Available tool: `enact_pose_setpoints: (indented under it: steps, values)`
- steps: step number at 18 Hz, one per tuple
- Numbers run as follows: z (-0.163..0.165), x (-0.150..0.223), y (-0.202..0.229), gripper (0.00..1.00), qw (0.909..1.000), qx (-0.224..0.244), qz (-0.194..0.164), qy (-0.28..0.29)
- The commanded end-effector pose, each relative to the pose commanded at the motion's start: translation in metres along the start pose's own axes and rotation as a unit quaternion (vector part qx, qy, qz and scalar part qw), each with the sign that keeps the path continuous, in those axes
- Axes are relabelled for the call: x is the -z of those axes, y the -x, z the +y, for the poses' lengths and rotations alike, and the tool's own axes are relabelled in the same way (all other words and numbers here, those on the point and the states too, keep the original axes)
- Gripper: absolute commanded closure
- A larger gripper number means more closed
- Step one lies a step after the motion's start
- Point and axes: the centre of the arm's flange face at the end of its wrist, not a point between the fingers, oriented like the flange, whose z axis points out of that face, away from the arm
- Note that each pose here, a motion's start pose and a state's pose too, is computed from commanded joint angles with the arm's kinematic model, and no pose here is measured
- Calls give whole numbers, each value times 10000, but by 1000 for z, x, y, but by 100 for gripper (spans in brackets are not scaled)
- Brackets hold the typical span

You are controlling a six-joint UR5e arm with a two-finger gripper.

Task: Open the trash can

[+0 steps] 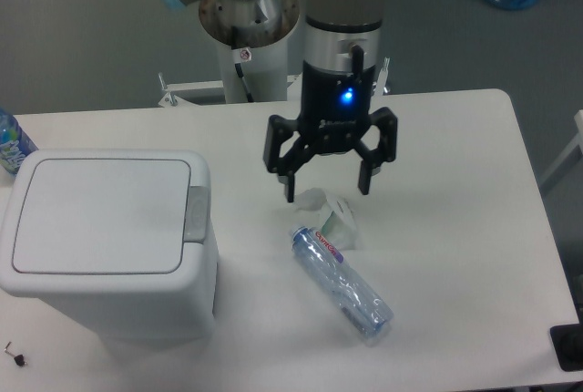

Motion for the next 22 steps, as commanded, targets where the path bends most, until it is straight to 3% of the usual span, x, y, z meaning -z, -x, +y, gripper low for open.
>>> enact_pose_setpoints:
  steps: [22]
  values:
    - [23,-23,-51,0,9988,-325,232,279]
